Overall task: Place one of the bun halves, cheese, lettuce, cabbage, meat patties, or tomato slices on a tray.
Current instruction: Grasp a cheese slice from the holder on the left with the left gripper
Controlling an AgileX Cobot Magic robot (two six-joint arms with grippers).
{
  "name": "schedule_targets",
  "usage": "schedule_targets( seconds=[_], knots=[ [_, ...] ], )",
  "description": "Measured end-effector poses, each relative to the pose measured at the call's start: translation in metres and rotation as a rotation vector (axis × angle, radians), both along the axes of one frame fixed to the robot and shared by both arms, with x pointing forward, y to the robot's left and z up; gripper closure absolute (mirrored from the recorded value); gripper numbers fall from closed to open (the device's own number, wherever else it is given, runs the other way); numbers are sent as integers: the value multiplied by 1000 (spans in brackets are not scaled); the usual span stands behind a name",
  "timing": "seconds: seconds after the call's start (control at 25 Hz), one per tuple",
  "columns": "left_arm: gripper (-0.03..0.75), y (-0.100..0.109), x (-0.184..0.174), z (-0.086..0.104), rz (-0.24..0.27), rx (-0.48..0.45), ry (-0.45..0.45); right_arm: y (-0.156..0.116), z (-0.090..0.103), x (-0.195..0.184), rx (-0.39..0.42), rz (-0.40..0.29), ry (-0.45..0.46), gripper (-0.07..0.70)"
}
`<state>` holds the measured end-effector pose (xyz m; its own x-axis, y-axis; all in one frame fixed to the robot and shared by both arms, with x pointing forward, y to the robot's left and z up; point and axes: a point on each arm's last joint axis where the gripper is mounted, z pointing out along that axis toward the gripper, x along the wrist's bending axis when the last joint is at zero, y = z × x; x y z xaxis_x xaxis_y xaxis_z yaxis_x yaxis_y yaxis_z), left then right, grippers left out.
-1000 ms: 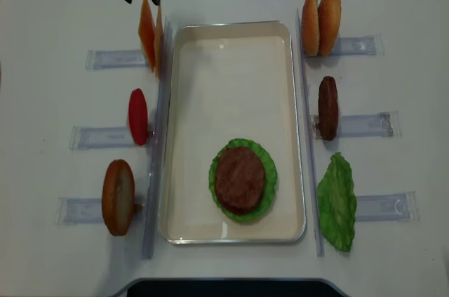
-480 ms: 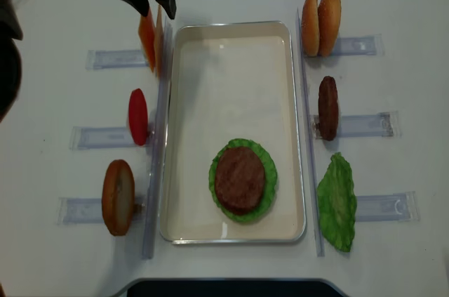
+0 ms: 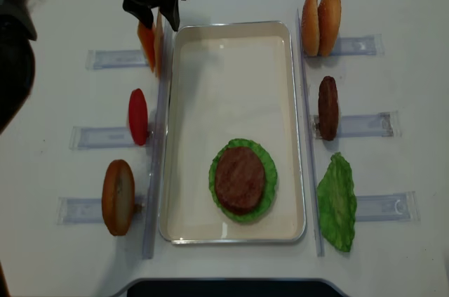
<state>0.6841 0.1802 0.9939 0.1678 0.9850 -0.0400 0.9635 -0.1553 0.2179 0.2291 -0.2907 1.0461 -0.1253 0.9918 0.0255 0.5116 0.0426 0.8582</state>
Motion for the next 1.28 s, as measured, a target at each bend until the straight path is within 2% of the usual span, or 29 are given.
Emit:
schedule_targets(
  seconds=[0.28, 0.4, 1.04, 1.28],
  knots=[
    [232, -1, 2, -14, 0, 8, 34, 0, 0, 0, 0, 0, 0, 215],
    [256, -1, 2, -18, 0, 12, 47, 0, 0, 0, 0, 0, 0, 215],
    [673, 3, 1, -17, -9, 60, 67, 0, 0, 0, 0, 0, 0, 215],
    [685, 4, 0, -17, -9, 64, 74, 0, 0, 0, 0, 0, 0, 215]
  ],
)
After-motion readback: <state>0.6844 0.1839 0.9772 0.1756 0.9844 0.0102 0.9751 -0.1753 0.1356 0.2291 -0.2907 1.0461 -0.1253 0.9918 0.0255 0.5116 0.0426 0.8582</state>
